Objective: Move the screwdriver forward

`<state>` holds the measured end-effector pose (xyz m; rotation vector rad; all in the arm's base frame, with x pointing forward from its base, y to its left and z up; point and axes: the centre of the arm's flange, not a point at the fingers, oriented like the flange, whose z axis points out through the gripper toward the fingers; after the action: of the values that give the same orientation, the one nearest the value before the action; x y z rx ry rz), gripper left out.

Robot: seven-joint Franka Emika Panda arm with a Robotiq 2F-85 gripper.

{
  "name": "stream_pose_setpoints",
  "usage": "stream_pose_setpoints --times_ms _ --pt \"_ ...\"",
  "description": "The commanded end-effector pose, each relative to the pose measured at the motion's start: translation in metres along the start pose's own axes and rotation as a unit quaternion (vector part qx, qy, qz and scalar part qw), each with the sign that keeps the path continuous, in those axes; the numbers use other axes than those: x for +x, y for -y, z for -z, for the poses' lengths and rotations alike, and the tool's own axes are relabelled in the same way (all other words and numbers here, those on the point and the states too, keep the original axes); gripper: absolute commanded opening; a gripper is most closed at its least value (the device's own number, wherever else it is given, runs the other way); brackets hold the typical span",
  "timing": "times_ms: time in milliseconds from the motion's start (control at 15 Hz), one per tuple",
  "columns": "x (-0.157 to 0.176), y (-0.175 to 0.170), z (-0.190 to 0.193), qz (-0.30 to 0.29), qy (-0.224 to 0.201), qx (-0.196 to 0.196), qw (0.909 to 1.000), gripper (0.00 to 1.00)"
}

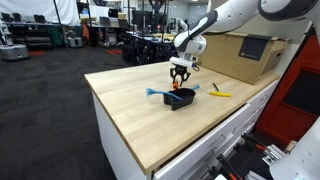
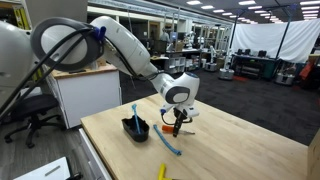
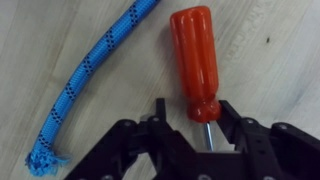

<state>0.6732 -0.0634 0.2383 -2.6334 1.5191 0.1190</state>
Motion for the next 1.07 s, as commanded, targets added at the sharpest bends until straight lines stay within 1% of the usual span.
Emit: stream_pose_setpoints --times_ms 0,133,200,333,400,667,800,1000 --pt "0.005 -0.002 -0.006 0.001 -0.006 -0.005 1.0 0.25" --pt "0.005 -0.004 -0.005 0.0 -0.008 -0.005 1.0 0.11" --pt "0.004 -0.004 -0.004 -0.002 -0.007 -0.002 1.0 0.07" --pt "0.003 -0.005 0.002 -0.007 -0.005 0.004 1.0 0.08" --pt "0.001 -0.008 0.011 -0.012 -0.002 0.011 0.9999 0.08" --pt "-0.007 -0.021 0.049 -0.022 -0.006 0.052 0.9984 0.08" --pt "-0.013 -0.027 0.067 -0.023 -0.016 0.071 0.9971 0.08" --pt "-0.022 -0.045 0.089 -0.01 -0.039 0.076 0.9963 0.08"
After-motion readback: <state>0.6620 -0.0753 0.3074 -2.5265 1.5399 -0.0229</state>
